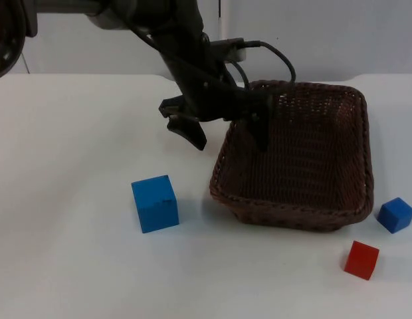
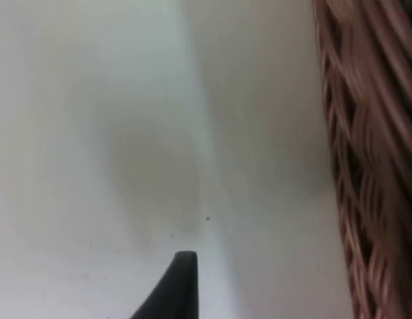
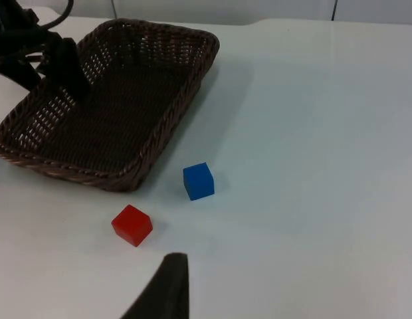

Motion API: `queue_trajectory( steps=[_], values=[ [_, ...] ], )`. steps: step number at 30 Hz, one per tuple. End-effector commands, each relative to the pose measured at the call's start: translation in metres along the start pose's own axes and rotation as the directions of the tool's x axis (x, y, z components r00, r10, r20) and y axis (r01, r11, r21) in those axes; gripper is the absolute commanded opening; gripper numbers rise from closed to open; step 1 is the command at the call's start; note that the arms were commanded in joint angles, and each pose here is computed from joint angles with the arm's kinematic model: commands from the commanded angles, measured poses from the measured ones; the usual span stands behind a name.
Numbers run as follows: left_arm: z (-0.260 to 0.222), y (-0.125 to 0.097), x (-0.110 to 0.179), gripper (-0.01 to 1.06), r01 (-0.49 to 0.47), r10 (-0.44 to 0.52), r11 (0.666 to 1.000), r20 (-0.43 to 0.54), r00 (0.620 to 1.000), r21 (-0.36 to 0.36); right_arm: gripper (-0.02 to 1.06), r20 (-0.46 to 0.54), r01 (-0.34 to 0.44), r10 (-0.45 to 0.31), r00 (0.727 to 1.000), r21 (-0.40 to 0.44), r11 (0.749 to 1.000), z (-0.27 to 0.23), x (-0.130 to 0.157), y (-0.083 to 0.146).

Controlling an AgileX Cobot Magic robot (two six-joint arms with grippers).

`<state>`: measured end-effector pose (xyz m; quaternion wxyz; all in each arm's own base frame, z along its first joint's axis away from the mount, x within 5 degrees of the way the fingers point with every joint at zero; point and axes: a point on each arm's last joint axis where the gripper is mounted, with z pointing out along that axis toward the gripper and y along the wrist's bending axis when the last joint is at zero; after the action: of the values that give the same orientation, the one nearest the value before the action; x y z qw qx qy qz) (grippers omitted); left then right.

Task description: Pick up the basket with the left hand and place the largest block into the basket with the right hand.

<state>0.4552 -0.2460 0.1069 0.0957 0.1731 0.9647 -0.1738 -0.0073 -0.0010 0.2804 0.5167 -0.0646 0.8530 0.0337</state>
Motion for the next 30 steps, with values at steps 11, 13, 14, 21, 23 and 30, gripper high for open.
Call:
queue_trajectory(
  steps=[11, 13, 14, 21, 23, 30],
  values=[
    [0.003, -0.003, 0.001, 0.59, 0.006, -0.006, 1.0, -0.011, 1.0, 0.012, 1.05, 0.006, -0.002, 0.002, 1.0, 0.005, 1.0, 0.0, 0.0, 0.0],
    [0.003, -0.003, 0.001, 0.53, 0.006, -0.006, 1.0, -0.016, 1.0, 0.012, 1.05, 0.006, -0.002, 0.002, 1.0, 0.005, 1.0, 0.0, 0.0, 0.0],
    [0.003, -0.003, 0.002, 0.48, 0.016, -0.016, 1.0, -0.02, 1.0, 0.012, 1.05, 0.006, -0.002, 0.002, 1.0, 0.005, 1.0, 0.0, 0.0, 0.0],
    [0.002, -0.005, 0.001, -0.01, 0.035, -0.035, 0.999, -0.015, 0.999, 0.03, 1.05, 0.006, -0.002, 0.002, 1.0, 0.005, 1.0, 0.0, 0.0, 0.0],
    [0.001, -0.006, 0.001, 0.0, 0.039, -0.038, 0.999, -0.011, 0.999, 0.03, 1.05, 0.006, -0.002, 0.002, 1.0, 0.005, 1.0, 0.0, 0.0, 0.0],
    [-0.023, -0.016, -0.007, 0.0, 0.056, -0.06, 0.996, 0.047, 0.997, 0.071, 1.05, 0.006, -0.002, 0.002, 1.0, 0.005, 1.0, 0.0, 0.0, 0.0]
  ],
)
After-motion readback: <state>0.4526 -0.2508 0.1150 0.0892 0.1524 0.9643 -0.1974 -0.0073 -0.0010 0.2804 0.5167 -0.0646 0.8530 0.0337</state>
